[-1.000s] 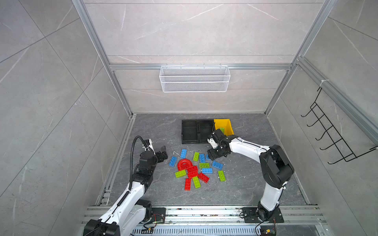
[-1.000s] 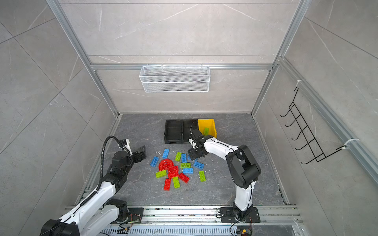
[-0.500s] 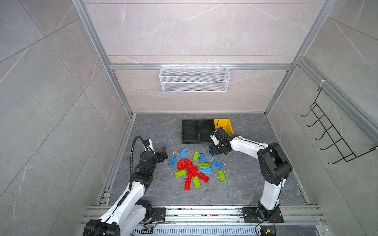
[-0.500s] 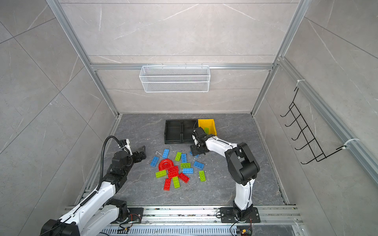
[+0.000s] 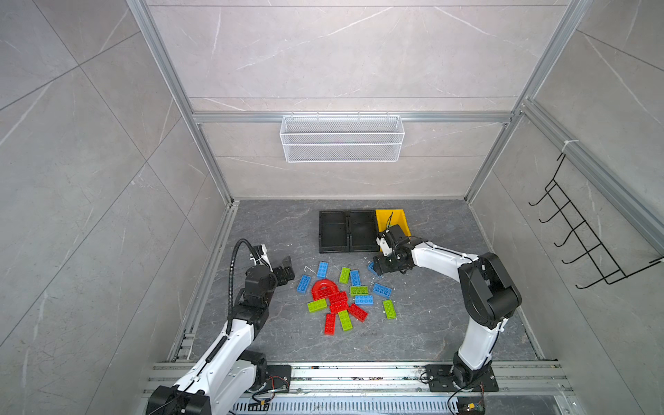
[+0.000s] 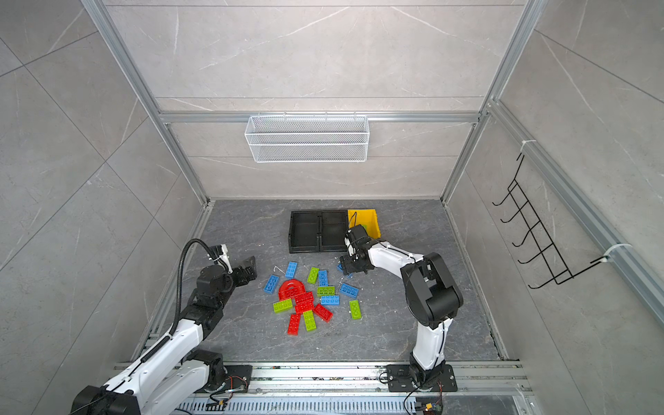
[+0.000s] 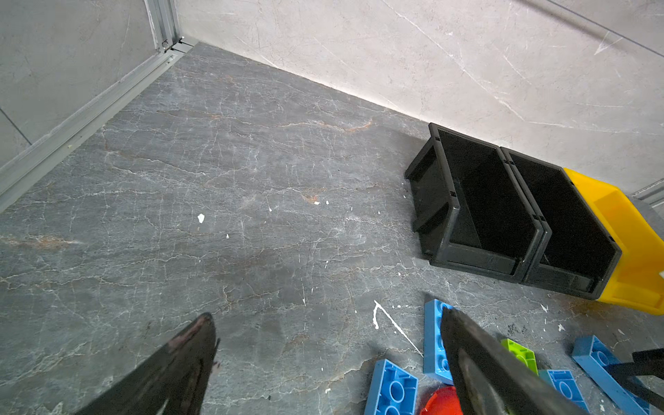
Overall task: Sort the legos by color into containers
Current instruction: 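Move the right gripper down onto a blue brick near the bins and grasp it, then lift the blue brick and carry it over the black bins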
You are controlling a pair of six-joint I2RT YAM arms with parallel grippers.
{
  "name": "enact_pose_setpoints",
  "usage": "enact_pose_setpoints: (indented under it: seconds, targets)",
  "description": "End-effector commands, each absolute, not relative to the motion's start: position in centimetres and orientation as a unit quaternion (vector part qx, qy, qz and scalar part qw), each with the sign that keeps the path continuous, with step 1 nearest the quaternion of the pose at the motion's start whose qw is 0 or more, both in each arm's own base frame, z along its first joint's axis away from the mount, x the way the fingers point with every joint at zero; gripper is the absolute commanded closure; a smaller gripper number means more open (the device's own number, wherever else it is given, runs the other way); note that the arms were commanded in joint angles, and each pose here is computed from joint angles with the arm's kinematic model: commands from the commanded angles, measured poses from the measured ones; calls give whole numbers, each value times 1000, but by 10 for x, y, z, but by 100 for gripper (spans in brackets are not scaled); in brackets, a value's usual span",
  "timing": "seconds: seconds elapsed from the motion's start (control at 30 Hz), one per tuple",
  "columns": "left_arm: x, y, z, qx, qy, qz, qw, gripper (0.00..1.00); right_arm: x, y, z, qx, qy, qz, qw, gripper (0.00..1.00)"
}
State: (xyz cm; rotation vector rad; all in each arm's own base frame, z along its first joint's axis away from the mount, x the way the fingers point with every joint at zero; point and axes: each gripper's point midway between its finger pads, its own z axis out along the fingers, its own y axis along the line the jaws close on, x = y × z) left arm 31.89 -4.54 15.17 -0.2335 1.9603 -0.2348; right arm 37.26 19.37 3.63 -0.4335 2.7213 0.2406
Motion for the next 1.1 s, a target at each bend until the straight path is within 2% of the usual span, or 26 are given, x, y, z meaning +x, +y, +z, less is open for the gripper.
enact_pose_setpoints:
  seconds: [0.0, 0.57, 0.83, 1.07]
  targets:
    - [327, -47, 176, -96, 810, -104, 569, 0, 368, 198, 55, -189, 958, 81, 201, 26]
    - [328, -46, 173, -99, 813, -100, 564, 0, 367, 220, 32, -249, 951, 60, 171, 27]
    - [329, -48, 174, -98, 812, -106, 565, 0, 365, 223, 22, -243, 955, 65, 159, 44]
    - [328, -47, 174, -99, 811, -103, 567, 0, 362, 226, 29, -238, 951, 79, 178, 58]
